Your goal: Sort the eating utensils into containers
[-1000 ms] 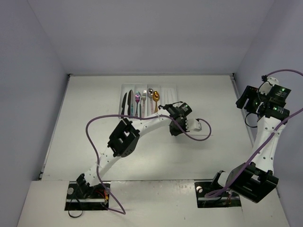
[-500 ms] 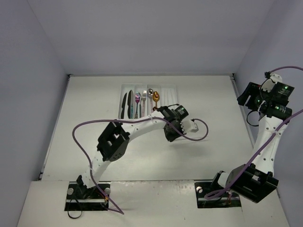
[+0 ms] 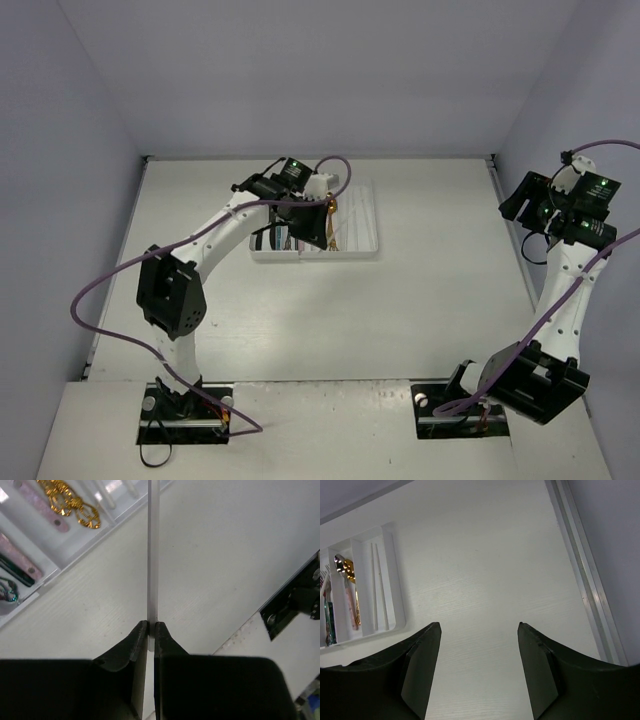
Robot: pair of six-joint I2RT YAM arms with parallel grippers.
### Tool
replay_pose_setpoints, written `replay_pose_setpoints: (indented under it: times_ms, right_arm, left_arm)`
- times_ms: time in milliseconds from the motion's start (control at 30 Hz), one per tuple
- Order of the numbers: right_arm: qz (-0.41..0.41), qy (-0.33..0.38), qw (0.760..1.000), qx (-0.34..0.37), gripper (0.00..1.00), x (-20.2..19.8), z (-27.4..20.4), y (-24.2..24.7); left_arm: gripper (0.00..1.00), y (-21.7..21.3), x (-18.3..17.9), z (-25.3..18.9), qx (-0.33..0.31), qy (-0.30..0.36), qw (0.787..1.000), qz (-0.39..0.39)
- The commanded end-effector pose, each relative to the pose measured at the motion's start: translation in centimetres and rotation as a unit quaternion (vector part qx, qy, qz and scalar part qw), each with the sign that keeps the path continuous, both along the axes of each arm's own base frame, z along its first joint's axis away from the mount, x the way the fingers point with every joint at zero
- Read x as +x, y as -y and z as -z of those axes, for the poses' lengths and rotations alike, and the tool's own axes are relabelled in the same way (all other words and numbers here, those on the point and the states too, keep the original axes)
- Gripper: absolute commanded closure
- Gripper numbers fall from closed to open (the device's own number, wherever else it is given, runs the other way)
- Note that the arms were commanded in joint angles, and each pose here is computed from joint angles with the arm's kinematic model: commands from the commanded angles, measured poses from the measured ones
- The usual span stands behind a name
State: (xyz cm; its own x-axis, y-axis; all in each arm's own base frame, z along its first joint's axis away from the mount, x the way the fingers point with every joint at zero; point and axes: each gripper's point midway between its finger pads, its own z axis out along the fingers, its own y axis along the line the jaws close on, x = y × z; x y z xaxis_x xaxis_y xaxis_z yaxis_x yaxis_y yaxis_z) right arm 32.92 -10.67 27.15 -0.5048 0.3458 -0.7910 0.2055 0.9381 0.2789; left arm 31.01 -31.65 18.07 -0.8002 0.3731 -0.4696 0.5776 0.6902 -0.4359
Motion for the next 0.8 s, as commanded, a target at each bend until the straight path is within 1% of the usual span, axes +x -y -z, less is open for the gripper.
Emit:
replay_pose_setpoints:
  times_ms: [0, 100, 300, 467, 567, 767]
  right_arm:
    - [0.003, 0.035, 0.999, -0.003, 0.40, 1.0, -2.2, 0.2]
    - [0.007, 0.033, 0.999, -0.003, 0.40, 0.9, -2.1, 0.3]
    - [0.012, 0.032, 0.999, -0.003, 0.40, 0.9, -2.1, 0.4]
    - [0.014, 0.036, 0.999, -0.013, 0.40, 0.7, -2.5, 0.5]
    - [0.014, 0.036, 0.999, -0.015, 0.39, 0.5, -2.6, 0.5]
    - [0.016, 0.035, 0.999, -0.015, 0.39, 0.5, -2.4, 0.5]
  left_arm:
    - [1.00, 1.3, 0.2, -1.9, -0.060, -0.076, 0.991, -0.089]
    - [1.00, 1.7, 0.6, -1.5, -0.063, -0.092, 0.989, -0.098]
    - [1.00, 3.1, 2.7, -1.3, -0.080, -0.118, 0.980, -0.136]
    - [1.00, 3.6, 3.5, -0.2, -0.079, -0.141, 0.973, -0.165]
    - [1.00, 4.4, 4.1, 0.1, -0.090, -0.159, 0.966, -0.184]
    - [1.00, 6.1, 5.6, 0.5, -0.108, -0.175, 0.959, -0.193]
